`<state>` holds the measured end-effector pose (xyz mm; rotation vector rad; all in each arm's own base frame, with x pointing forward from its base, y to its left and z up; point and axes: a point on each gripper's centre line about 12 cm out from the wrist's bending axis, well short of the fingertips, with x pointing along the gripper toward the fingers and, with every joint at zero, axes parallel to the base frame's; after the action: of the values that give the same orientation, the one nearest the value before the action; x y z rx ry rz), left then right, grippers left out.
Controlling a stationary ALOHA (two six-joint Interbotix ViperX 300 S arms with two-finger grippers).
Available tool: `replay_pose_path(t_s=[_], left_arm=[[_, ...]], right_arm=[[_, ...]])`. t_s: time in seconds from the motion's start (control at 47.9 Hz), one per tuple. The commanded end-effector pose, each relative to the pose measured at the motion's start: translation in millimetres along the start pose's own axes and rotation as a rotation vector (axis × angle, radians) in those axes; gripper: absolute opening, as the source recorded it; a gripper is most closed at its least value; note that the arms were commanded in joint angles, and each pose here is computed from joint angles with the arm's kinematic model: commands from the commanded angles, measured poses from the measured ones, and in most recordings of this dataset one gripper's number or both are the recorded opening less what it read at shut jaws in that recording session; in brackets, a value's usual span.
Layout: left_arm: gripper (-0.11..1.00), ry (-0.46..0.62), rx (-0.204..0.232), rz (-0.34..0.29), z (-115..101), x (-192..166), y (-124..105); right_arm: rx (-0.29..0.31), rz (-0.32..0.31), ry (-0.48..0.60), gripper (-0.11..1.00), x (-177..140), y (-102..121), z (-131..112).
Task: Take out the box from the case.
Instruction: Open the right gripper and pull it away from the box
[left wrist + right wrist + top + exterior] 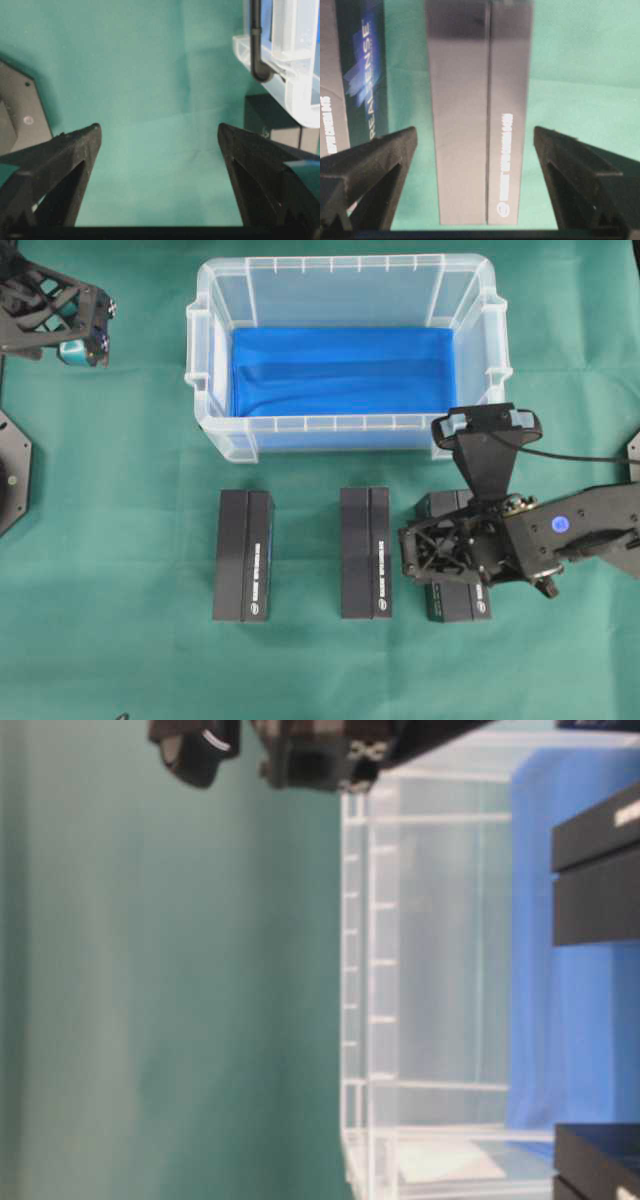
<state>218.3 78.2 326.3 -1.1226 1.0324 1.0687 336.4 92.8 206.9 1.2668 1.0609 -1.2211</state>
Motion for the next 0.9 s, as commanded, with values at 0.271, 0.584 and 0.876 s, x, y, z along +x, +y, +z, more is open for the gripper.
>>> replay_pose_path(t_s=[0.271,0.584,0.876], left_arm=[[0.98,-0.008,0.002,-0.020,0.6,-6.7,-1.4],[0.98,-0.009,0.002,-0.021,0.9,-6.8,-2.0],[0.98,-0.010,0.000,-0.024,1.1,-7.2,-2.3]], right_arm=[[0.004,0.030,0.006,0.92,-12.6,1.1,3.0],[0.022,0.089,0.026,0.92,-47.0,4.7,7.8],[0.015,0.085,0.003,0.91,-110.3,4.8,16.0]])
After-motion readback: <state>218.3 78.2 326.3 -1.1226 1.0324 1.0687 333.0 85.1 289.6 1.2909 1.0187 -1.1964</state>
